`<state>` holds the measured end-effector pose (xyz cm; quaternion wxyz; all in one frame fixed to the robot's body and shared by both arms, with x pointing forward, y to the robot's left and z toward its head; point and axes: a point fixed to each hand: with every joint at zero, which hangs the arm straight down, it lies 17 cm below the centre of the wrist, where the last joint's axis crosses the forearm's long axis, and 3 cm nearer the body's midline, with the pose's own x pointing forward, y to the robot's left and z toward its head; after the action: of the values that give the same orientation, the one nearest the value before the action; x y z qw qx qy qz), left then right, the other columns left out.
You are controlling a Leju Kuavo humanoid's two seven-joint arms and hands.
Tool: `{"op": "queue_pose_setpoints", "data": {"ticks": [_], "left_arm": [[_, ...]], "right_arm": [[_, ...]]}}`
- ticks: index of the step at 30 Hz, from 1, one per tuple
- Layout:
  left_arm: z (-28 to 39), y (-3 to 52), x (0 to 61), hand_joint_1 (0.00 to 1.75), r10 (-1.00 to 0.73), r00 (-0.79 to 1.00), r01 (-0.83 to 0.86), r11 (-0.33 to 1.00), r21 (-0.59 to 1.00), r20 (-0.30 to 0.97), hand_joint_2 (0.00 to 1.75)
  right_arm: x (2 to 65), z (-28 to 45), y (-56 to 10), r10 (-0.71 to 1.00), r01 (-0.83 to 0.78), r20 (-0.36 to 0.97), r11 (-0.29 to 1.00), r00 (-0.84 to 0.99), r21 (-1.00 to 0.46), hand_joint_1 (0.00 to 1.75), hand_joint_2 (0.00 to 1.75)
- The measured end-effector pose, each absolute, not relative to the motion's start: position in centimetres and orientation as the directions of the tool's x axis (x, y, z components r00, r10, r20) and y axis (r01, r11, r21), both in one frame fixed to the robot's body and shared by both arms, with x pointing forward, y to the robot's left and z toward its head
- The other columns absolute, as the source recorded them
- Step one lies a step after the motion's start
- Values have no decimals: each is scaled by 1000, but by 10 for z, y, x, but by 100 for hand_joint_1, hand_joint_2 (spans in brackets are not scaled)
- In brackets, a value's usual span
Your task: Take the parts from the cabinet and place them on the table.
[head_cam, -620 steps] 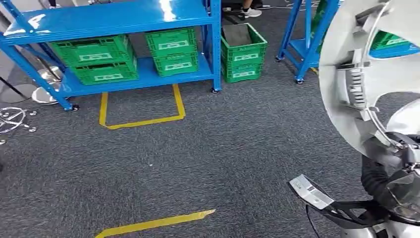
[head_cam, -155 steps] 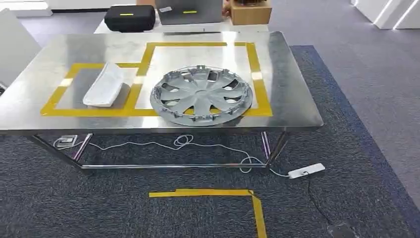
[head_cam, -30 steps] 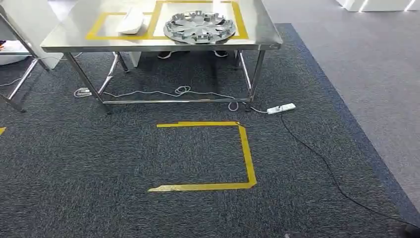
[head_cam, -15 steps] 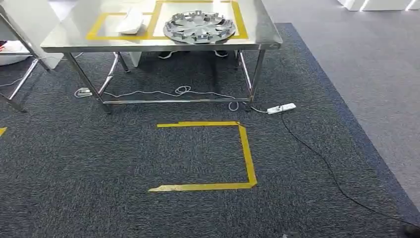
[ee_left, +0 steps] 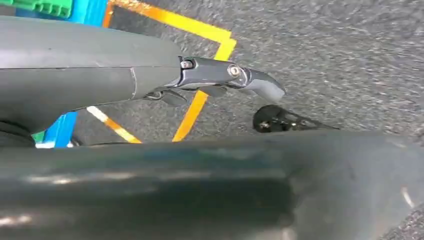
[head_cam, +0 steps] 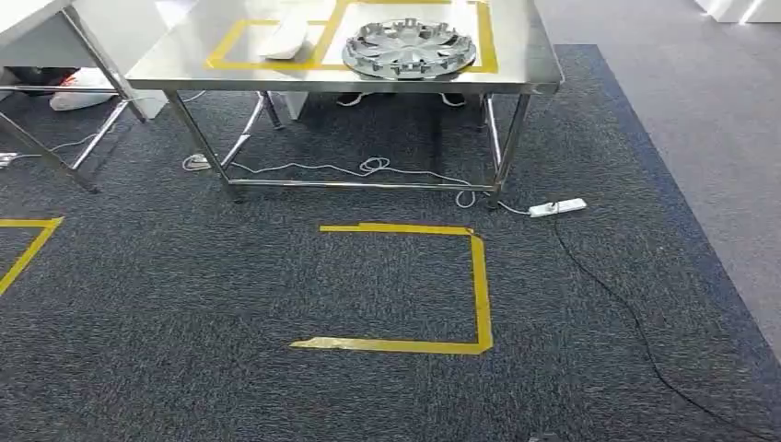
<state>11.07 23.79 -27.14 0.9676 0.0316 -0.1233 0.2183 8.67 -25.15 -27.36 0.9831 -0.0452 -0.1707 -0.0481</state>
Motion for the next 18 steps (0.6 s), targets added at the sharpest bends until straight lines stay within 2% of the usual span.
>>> {"op": "queue_pose_setpoints", "data": {"ticks": [18], "left_arm": [[-272,243,108,0,431,868,-449,893,21,246,0]], "right_arm": [[95,-272,-252,-77,110,352,991,933,-74,0,0]]}}
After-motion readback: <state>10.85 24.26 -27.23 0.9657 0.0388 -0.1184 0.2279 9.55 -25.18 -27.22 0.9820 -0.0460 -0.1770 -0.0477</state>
